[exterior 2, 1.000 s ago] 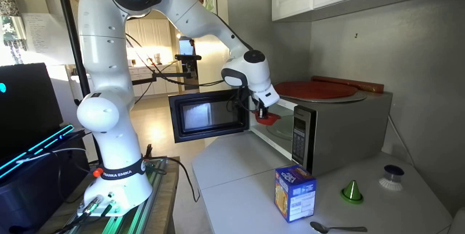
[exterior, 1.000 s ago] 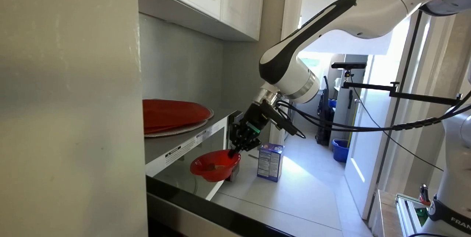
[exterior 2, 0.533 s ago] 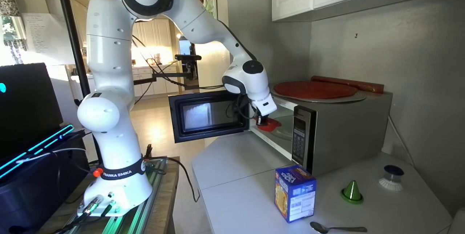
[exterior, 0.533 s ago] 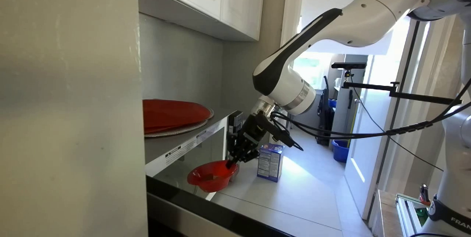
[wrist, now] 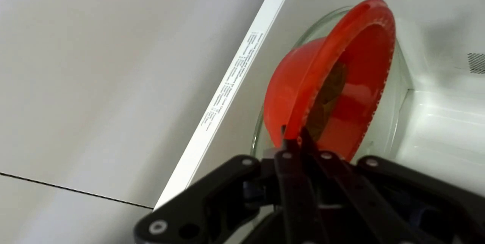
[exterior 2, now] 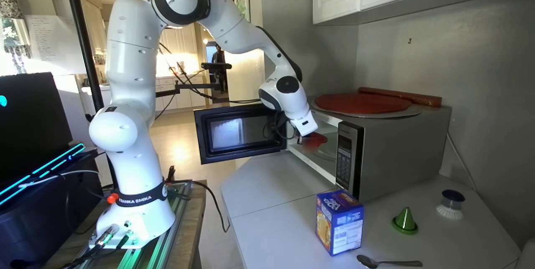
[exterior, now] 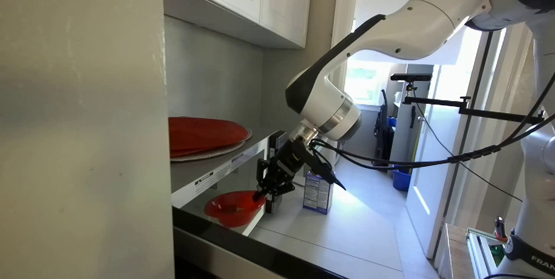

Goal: Put the red bowl in the microwave.

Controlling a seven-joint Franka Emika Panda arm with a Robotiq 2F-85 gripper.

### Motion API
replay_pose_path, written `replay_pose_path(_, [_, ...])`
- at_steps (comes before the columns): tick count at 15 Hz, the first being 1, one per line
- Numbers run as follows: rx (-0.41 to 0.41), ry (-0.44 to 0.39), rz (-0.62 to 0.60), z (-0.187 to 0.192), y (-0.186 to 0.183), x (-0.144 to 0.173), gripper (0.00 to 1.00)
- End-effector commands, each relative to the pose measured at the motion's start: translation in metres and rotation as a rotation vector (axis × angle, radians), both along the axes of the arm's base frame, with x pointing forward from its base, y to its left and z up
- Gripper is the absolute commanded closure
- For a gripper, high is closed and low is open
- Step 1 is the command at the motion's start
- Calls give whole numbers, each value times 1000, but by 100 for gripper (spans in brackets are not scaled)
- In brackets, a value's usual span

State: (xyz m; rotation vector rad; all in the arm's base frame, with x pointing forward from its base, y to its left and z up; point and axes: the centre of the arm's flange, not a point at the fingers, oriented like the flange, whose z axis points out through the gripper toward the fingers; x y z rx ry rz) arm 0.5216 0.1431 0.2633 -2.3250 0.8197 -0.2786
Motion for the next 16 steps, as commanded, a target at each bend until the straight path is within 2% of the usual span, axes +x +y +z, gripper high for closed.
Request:
replay_pose_path(1, [-3,-75,-44,-23,12,9,99])
replay_pose_path(9, [-25,-148,-91,-50,14,19,99])
replay_pose_path(16, [-20,-216,-105,-58,35,30,99])
